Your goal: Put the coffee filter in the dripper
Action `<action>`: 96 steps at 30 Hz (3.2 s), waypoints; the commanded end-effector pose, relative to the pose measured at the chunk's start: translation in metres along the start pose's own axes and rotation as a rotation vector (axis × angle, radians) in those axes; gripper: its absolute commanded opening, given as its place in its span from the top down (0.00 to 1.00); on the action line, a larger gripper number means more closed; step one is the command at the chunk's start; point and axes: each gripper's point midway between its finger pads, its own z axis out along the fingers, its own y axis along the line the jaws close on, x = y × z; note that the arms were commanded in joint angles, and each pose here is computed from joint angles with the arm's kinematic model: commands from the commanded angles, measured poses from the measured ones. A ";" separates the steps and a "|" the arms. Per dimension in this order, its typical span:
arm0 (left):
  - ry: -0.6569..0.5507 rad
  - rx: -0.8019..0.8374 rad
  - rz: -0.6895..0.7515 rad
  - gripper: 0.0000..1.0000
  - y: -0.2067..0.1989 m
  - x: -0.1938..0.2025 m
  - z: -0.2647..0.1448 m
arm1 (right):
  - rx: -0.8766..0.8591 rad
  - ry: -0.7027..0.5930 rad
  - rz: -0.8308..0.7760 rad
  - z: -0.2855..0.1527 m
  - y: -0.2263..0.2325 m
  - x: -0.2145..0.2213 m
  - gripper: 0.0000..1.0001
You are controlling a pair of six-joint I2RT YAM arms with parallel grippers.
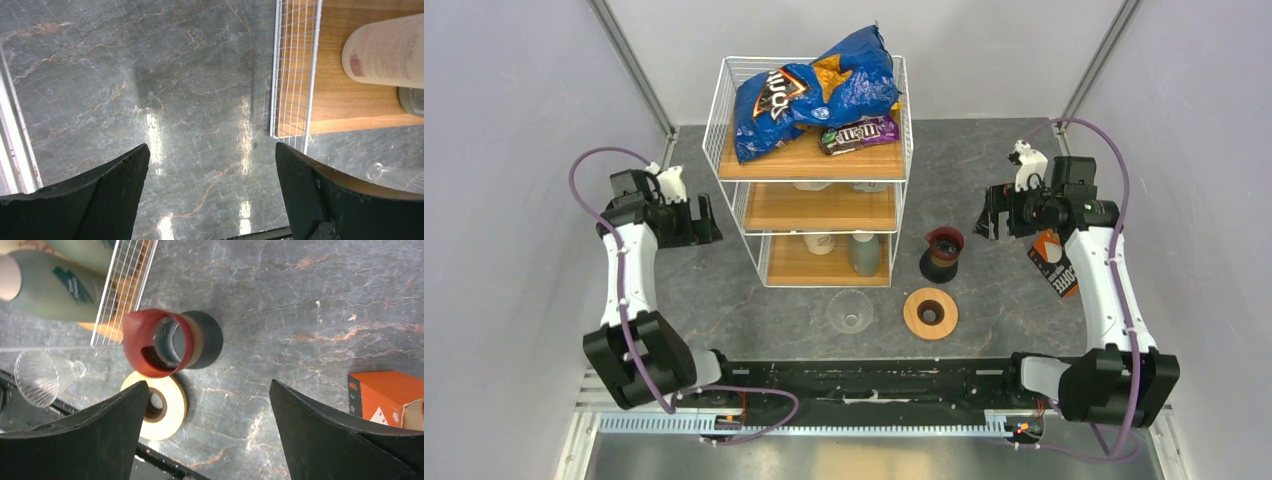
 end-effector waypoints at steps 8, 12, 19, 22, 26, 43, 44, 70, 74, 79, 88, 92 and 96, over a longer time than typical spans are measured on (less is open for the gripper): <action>-0.029 0.126 0.286 0.00 -0.051 0.052 -0.074 | -0.305 0.063 -0.235 -0.046 0.084 0.041 0.01; -0.072 0.218 0.278 0.00 -0.077 0.049 -0.099 | -0.410 0.056 -0.220 -0.050 0.109 0.041 0.01; -0.100 0.358 0.179 0.04 -0.105 0.041 -0.108 | -0.489 0.069 -0.156 -0.035 0.135 0.033 0.01; -0.168 0.410 0.166 0.05 -0.115 0.034 -0.105 | -0.483 0.041 -0.140 -0.021 0.140 0.027 0.01; -0.239 0.387 0.135 0.08 -0.112 0.021 -0.095 | -0.462 0.012 -0.148 -0.003 0.148 0.022 0.01; -0.358 0.449 0.005 0.16 -0.102 0.023 -0.005 | -0.392 0.014 -0.175 0.084 0.165 0.026 0.01; -0.352 0.463 0.004 0.16 -0.104 0.025 -0.002 | -0.391 0.010 -0.175 0.087 0.166 0.025 0.01; -0.358 0.451 -0.023 0.24 -0.106 -0.001 0.055 | -0.099 -0.139 -0.085 0.156 0.130 -0.032 0.01; -0.353 0.434 -0.033 0.25 -0.102 -0.006 0.066 | -0.060 -0.213 -0.066 0.161 0.125 -0.052 0.01; -0.370 0.401 -0.064 0.26 -0.091 -0.030 0.083 | -0.039 -0.254 -0.047 0.177 0.117 -0.078 0.01; -0.382 0.369 -0.062 0.27 -0.079 -0.072 0.121 | 0.003 -0.317 -0.045 0.213 0.093 -0.122 0.01; -0.401 0.329 -0.049 0.27 -0.067 -0.096 0.139 | 0.007 -0.322 -0.052 0.230 0.081 -0.135 0.01; -0.405 0.334 -0.063 0.27 -0.062 -0.119 0.156 | 0.013 -0.331 -0.061 0.244 0.072 -0.146 0.01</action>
